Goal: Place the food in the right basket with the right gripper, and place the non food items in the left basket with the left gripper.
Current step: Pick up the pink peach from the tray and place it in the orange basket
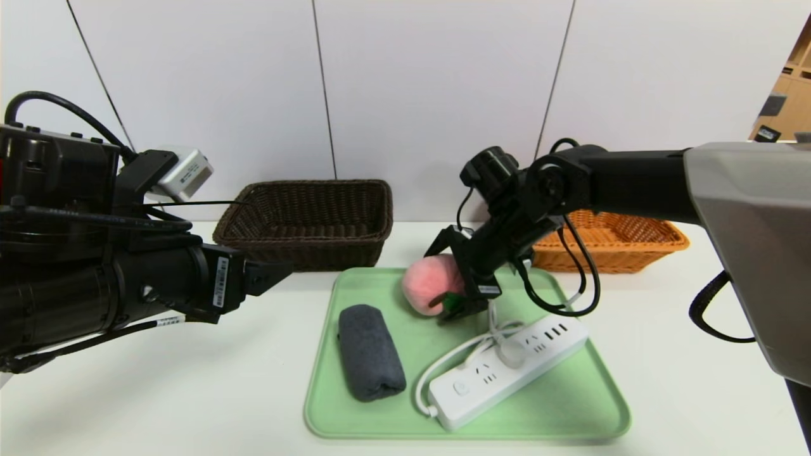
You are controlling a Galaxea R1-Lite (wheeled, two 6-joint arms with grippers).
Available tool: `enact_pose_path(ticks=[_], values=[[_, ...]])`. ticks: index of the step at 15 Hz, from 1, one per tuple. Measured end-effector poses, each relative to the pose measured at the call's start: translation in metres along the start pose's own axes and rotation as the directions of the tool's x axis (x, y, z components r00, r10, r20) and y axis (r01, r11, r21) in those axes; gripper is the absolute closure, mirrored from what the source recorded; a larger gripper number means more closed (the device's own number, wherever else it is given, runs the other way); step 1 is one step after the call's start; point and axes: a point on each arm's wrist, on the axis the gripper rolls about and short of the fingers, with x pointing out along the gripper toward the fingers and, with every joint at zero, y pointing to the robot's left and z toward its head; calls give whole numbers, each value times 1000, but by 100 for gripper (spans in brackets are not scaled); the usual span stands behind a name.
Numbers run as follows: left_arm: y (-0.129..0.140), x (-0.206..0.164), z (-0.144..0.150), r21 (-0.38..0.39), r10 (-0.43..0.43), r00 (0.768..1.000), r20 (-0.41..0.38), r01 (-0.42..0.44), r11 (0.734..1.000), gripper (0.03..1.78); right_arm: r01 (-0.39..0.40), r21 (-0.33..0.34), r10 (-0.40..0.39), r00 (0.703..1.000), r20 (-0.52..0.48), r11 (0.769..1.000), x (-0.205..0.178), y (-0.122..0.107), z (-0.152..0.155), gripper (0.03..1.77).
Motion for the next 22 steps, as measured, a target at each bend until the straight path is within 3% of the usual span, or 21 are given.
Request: enact_pose_path(ticks=[4,9,13,17,22], values=[[0,0,0,0,0,1000,-1,0,1000,12,3,-2,-3,1000,1,1000,2,0,0,10],[0,2,0,0,1,1000,-5,-1,1000,12,5,-16,-5,1000,0,1000,2,-1,-1,79],[0,2,0,0,0,1000,-5,0,1000,12,10,-40,-11,1000,-4,999,2,-1,-3,108],[0,2,0,0,1,1000,-6,-1,1000,12,25,-102,-26,1000,-5,995,-3,-5,-13,110],[0,2,-1,1,4,1000,-6,-4,1000,12,39,-242,-46,999,-23,969,-25,-17,-51,111]])
